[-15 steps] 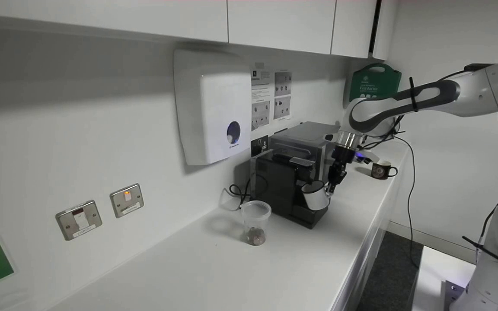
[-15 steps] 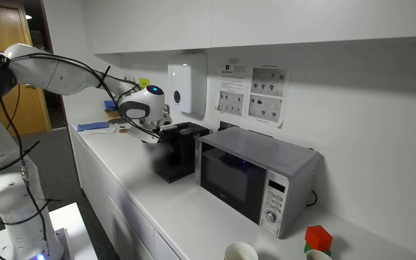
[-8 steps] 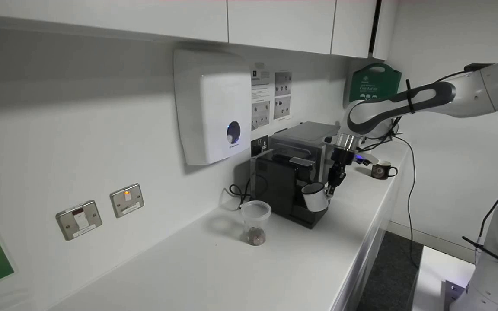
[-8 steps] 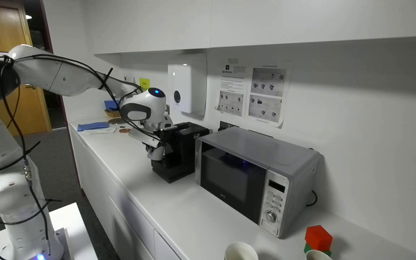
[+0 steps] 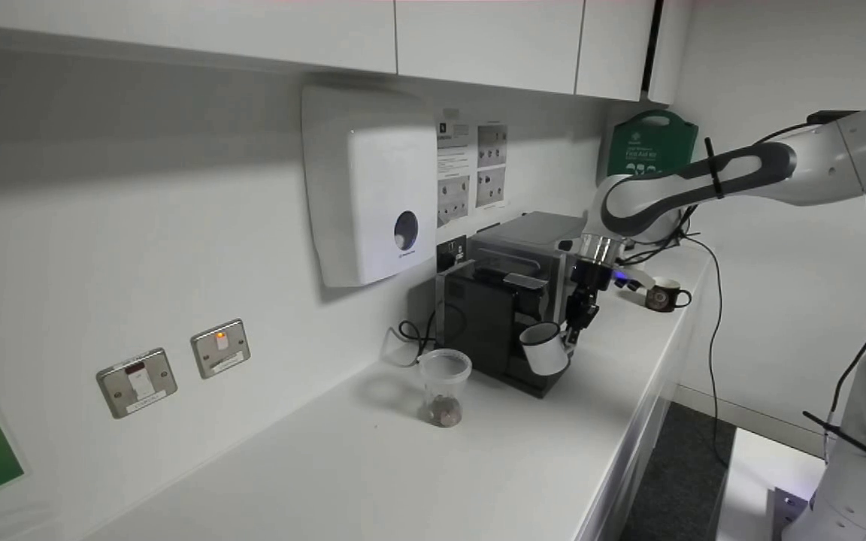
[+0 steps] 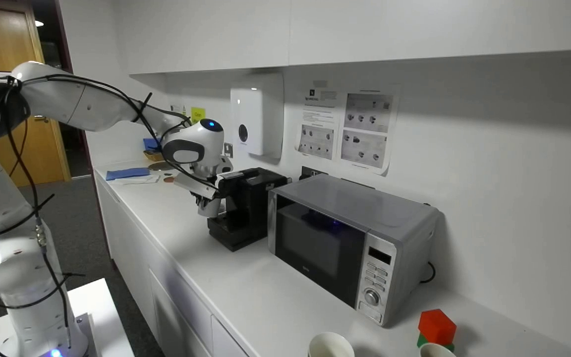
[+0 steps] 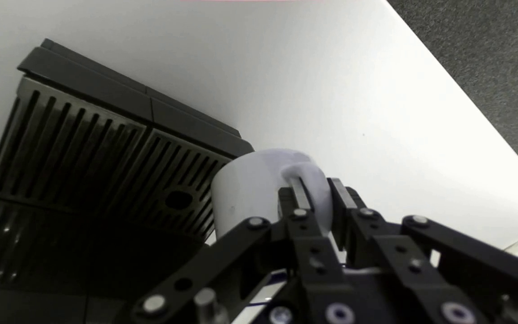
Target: Take the mug from the coffee maker and put it on the counter, and pour the content from the transparent cup into the mug
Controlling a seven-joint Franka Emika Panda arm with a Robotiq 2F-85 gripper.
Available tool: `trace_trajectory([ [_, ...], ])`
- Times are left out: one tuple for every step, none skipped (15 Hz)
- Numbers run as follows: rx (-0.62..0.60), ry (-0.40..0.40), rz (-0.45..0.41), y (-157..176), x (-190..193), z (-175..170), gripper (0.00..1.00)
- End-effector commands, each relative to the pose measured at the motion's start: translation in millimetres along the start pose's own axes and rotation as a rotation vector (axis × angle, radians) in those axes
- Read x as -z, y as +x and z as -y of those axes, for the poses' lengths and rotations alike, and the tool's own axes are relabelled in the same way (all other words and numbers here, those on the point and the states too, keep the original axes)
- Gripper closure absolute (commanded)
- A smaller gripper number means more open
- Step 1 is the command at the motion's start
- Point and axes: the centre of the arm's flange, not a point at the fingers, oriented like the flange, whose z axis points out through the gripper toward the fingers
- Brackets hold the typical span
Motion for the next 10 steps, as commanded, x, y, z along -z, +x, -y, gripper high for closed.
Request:
trace_trajectory([
  [0.010, 0.008, 0.002, 6.9, 2.9, 22.6, 0.96],
  [0.016, 0.009, 0.005, 8.9, 2.1, 26.1, 0.96],
  [0.022, 0.011, 0.008, 10.7, 1.5, 29.2, 0.96],
  [0.026, 0.012, 0.010, 12.1, 0.8, 31.8, 0.96],
  [0.026, 0.012, 0.011, 12.8, 0.9, 34.7, 0.96],
  [0.031, 0.012, 0.008, 12.4, 2.1, 38.7, 0.96],
  [0.032, 0.012, 0.005, 12.3, 3.5, 42.2, 0.96],
  [0.037, 0.013, 0.002, 11.9, 6.1, 45.9, 0.96],
  [0.042, 0.012, -0.003, 10.7, 9.9, 51.0, 0.96],
  [0.044, 0.008, -0.011, 9.7, 13.5, 55.5, 0.96],
])
